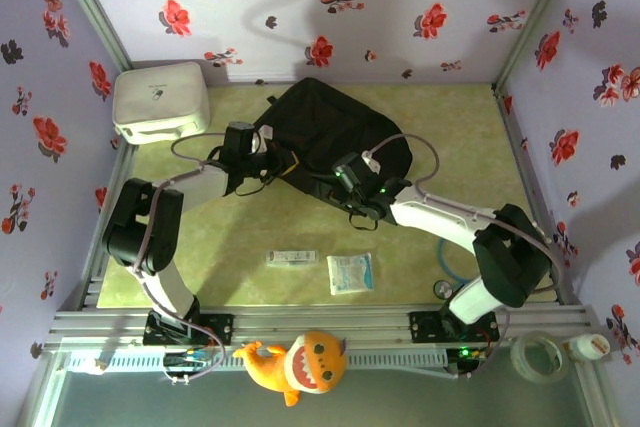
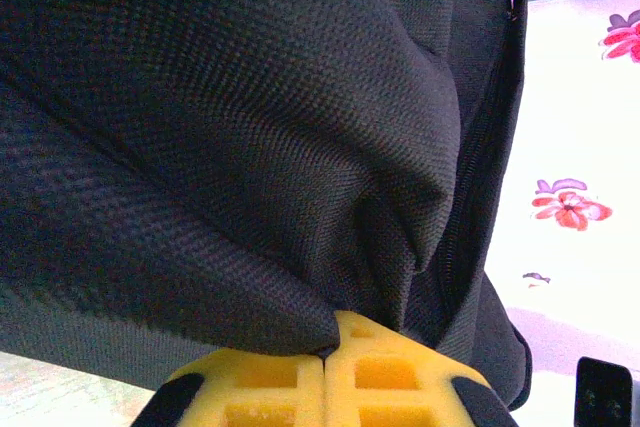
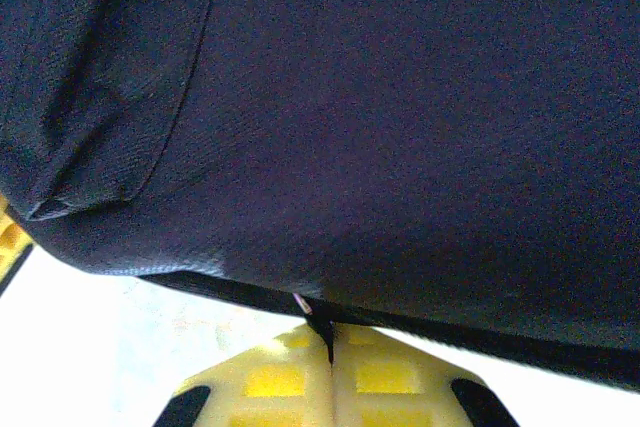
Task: Pack the student bag
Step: Zip the student bag at the top-center of the table.
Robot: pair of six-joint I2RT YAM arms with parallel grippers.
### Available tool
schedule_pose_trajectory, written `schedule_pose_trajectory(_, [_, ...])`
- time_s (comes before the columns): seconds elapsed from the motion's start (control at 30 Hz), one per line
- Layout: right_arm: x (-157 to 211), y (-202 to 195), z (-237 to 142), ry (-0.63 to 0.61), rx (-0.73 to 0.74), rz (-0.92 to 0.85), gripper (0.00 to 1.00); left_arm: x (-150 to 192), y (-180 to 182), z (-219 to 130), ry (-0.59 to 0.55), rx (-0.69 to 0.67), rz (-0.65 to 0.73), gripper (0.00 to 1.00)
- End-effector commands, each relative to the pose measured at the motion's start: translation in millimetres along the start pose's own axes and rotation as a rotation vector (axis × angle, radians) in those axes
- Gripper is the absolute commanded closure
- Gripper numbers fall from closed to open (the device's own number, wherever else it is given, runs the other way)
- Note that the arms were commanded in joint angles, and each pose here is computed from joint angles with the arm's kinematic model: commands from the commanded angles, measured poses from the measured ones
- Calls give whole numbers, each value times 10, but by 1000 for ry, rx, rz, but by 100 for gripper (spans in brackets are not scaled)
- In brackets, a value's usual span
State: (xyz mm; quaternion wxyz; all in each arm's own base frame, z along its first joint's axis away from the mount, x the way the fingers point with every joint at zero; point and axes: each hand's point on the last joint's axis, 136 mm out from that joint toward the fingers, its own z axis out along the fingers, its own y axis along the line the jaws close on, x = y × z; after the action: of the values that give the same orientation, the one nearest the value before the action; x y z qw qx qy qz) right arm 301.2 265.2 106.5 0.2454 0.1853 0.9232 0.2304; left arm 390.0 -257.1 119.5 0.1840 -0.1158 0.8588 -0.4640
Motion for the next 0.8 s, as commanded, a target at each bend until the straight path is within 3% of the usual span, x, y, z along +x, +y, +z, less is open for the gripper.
schedule_pose_trajectory(0.0, [-74, -260, -74, -39, 94, -27, 100, -336, -13, -56, -106, -15, 35, 100])
schedule_pose_trajectory(0.53, [-249, -620, -375, -109, 108, -36, 100, -466, 22, -79, -132, -29, 38, 100])
schedule_pose_trajectory(0.77, [-283, -409, -407, -83, 37, -129, 100, -605, 21, -83, -151, -44, 62, 100])
